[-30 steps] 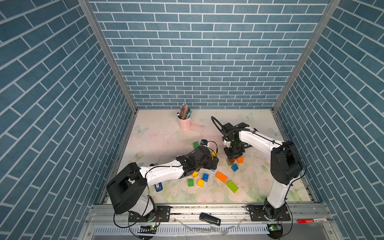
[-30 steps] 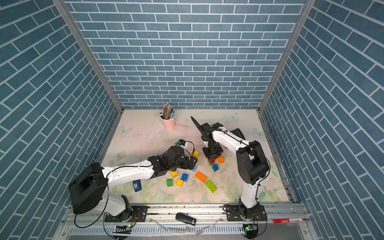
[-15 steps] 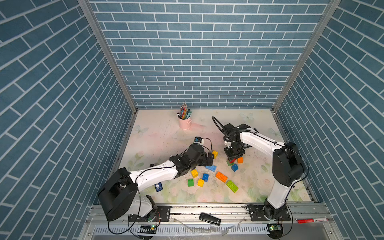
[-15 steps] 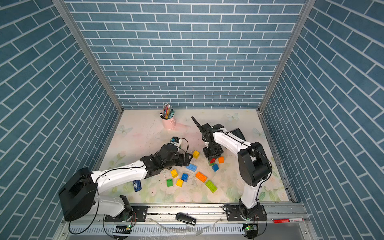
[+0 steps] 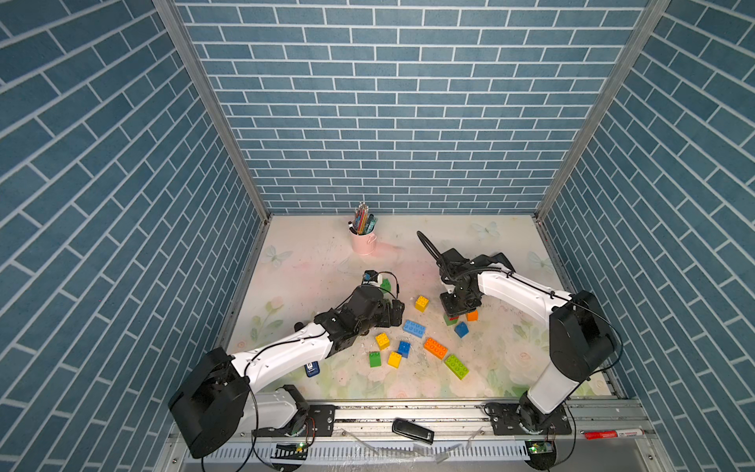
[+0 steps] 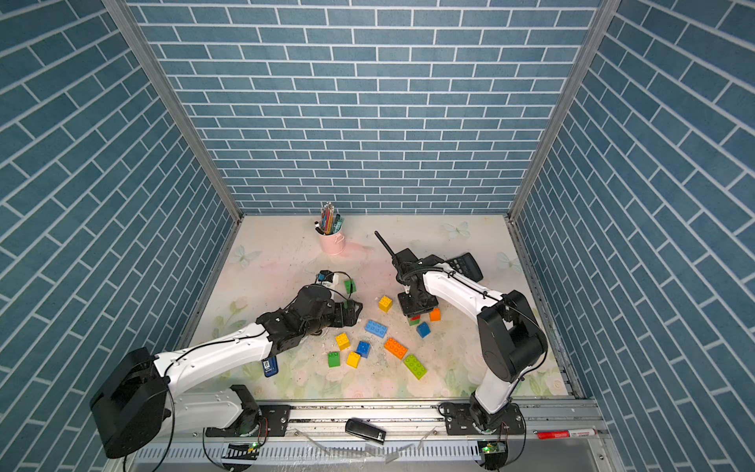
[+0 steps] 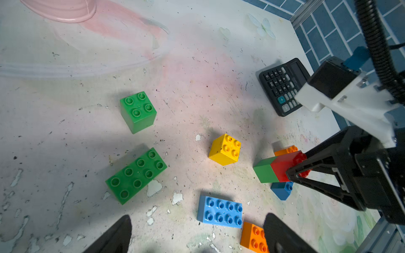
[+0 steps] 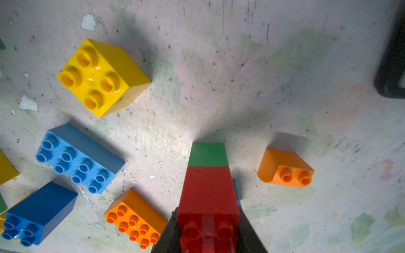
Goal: Assemble a fork with lego
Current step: Assemble the lego brick with the lego brick, then pick up the lego brick from the center of the board, then assemble the lego brick with the lego brick.
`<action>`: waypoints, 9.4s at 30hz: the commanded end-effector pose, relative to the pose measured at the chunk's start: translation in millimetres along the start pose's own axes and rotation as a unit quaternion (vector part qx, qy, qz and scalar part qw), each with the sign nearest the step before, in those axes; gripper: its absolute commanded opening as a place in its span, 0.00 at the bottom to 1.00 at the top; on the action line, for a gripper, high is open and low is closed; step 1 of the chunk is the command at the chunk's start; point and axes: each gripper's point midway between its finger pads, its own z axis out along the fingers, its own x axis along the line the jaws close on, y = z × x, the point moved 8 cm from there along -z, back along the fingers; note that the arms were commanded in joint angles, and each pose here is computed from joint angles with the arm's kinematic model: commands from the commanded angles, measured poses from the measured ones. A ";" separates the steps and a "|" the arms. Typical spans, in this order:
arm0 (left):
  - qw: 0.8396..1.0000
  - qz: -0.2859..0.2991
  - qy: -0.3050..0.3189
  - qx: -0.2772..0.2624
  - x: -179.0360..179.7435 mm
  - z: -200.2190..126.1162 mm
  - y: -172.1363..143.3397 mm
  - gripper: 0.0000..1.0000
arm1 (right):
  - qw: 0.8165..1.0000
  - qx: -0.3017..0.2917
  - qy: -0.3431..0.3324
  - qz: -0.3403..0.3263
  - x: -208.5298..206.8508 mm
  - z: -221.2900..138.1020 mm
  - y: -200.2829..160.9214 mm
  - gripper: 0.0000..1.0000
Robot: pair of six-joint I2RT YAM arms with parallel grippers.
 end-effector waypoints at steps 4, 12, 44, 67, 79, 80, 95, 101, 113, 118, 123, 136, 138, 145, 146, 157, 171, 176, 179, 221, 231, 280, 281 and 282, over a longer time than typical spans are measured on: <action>1.000 0.000 0.003 0.006 2.7 4.0 -2.8 0.95 | 0.999 -0.039 -0.011 0.029 -0.5 42.7 -5.6 0.00; 1.000 -0.003 -0.012 0.011 -2.5 10.6 -1.5 0.95 | 0.998 -0.058 -0.006 0.028 0.3 32.8 -15.2 0.00; 1.000 -0.016 0.014 -0.003 17.7 -12.4 2.7 0.95 | 0.988 -0.103 0.069 -0.088 78.1 -12.2 7.0 0.59; 0.999 0.010 -0.010 0.036 -19.6 -2.5 -46.8 0.94 | 0.972 -0.149 0.135 -0.120 51.8 8.5 -108.3 0.55; 0.999 0.005 0.005 0.032 -11.8 -3.4 -43.8 0.94 | 0.980 -0.119 0.070 -0.143 54.4 29.8 -103.3 0.53; 0.999 0.006 0.004 0.032 -11.9 -3.0 -43.8 0.94 | 0.980 -0.116 0.068 -0.145 54.8 31.2 -102.6 0.53; 0.999 0.005 0.003 0.032 -10.4 -0.7 -42.8 0.94 | 0.980 -0.098 0.061 -0.163 63.5 39.3 -93.1 0.44; 0.999 0.004 0.006 0.032 -7.2 -2.2 -43.8 0.94 | 0.981 -0.086 0.062 -0.161 61.3 41.0 -97.8 0.39; 1.000 -0.004 0.002 0.015 -6.8 -4.7 -29.0 0.93 | 0.983 -0.121 0.047 -0.130 49.9 16.7 -101.1 0.15; 1.000 0.000 -0.015 0.004 -16.6 4.1 -4.3 0.93 | 0.983 -0.181 0.015 -0.042 21.7 -12.5 -101.6 0.07; 0.998 -0.016 -0.062 0.007 -28.7 20.8 16.6 0.94 | 0.976 -0.211 0.052 -0.009 7.8 -48.1 -72.9 0.03; 0.991 -0.108 -0.076 -0.015 21.4 13.6 16.3 0.94 | 0.989 -0.124 0.058 -0.055 51.2 -60.0 9.3 0.00; 0.991 -0.106 -0.082 -0.011 21.3 12.9 15.4 0.94 | 0.990 -0.117 0.050 -0.053 54.9 -56.1 14.3 0.00; 0.987 -0.108 -0.119 0.016 18.9 22.5 5.7 0.94 | 0.993 -0.096 0.038 -0.054 68.9 -43.5 25.1 0.00; 0.986 -0.109 -0.123 0.016 18.5 23.6 5.1 0.93 | 0.994 -0.095 0.037 -0.051 69.7 -41.9 26.1 0.00; 0.985 -0.111 -0.128 0.022 18.8 29.7 2.2 0.92 | 0.995 -0.088 0.031 -0.042 75.2 -29.7 35.3 0.00; 0.986 -0.111 -0.126 0.024 20.7 29.9 -0.4 0.92 | 0.996 -0.070 0.033 -0.044 78.0 -23.5 26.0 0.00; 0.986 -0.112 -0.125 0.025 20.9 29.5 -0.3 0.92 | 0.996 -0.069 0.032 -0.047 79.4 -24.1 23.3 0.00; 0.986 -0.111 -0.123 0.024 21.1 29.0 0.2 0.92 | 0.996 -0.068 0.031 -0.048 79.5 -23.5 22.1 0.00; 0.987 -0.107 -0.119 0.022 20.7 25.8 1.4 0.92 | 0.999 0.001 -0.043 0.005 54.4 8.8 -17.6 0.00; 0.987 -0.104 -0.120 0.021 19.6 24.6 3.1 0.92 | 0.996 -0.009 0.007 -0.087 61.5 17.1 -19.3 0.00; 0.991 -0.076 -0.106 0.026 15.6 20.9 8.0 0.92 | 0.999 0.015 -0.042 -0.023 54.2 18.4 -20.4 0.00; 0.991 -0.077 -0.105 0.026 16.5 21.4 7.2 0.92 | 0.999 0.015 -0.044 -0.023 54.2 17.6 -20.3 0.00; 0.991 -0.077 -0.105 0.025 16.7 21.5 7.1 0.92 | 0.998 0.017 -0.047 -0.026 53.7 17.7 -20.4 0.00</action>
